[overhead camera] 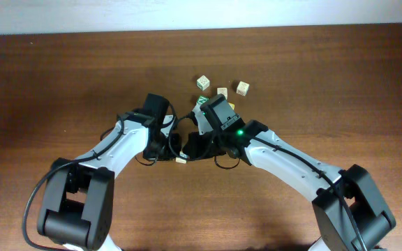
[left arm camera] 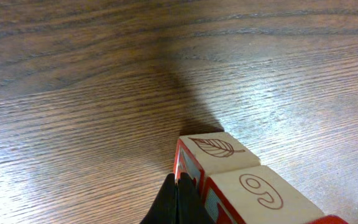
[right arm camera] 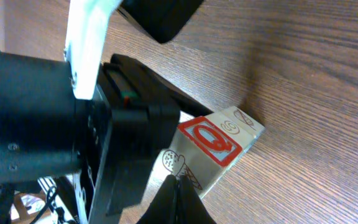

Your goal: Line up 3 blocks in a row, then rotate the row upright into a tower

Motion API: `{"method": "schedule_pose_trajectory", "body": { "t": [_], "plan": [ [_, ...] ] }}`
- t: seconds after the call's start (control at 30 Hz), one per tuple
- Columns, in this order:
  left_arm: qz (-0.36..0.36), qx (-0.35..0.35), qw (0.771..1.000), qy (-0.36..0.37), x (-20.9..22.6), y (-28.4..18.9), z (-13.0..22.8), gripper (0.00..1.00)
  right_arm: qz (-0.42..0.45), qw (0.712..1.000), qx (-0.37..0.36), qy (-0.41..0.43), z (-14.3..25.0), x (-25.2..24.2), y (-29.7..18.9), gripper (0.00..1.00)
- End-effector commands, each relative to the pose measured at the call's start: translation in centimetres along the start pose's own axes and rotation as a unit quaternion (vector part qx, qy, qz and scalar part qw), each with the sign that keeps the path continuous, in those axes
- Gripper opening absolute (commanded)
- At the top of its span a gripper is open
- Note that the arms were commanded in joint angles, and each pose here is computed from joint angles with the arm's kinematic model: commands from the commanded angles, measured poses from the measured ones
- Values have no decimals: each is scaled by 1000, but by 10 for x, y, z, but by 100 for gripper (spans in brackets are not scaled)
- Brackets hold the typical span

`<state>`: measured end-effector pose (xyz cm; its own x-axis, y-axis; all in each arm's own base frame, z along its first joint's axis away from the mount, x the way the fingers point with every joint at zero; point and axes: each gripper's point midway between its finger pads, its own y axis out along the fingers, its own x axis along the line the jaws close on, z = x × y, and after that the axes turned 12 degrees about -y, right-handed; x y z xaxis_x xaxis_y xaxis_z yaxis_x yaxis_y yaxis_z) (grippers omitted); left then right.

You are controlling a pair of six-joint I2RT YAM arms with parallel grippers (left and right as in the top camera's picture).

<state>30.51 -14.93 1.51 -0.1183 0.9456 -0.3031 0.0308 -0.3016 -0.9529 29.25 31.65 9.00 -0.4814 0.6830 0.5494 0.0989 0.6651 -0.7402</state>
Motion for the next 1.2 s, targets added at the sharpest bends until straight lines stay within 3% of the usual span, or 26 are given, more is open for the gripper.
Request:
{"method": "schedule_pose_trajectory", "body": {
  "t": [0.0,0.23,0.4,0.6,1.03,1.17],
  "plan": [
    [17,18,1000,-4,-7,4,8,0,29,999,17,12,9,-16,17,4],
    [-10,-10,997,-72,19,-1,-10,0,31,999,25,13,13,-19,22,4],
    [-12,-77,987,-144,65,-31,-60,0,30,999,23,12,12,-18,22,4],
    [2,-136,981,-138,71,-73,-104,0,24,1000,7,2,1,-9,14,4],
    [0,-148,980,-136,72,-77,-110,0,6,998,-26,-54,-42,27,-20,4],
    [-3,-160,983,-89,61,-106,-117,0,8,994,-37,-101,-60,49,-53,4]
  ]
}}
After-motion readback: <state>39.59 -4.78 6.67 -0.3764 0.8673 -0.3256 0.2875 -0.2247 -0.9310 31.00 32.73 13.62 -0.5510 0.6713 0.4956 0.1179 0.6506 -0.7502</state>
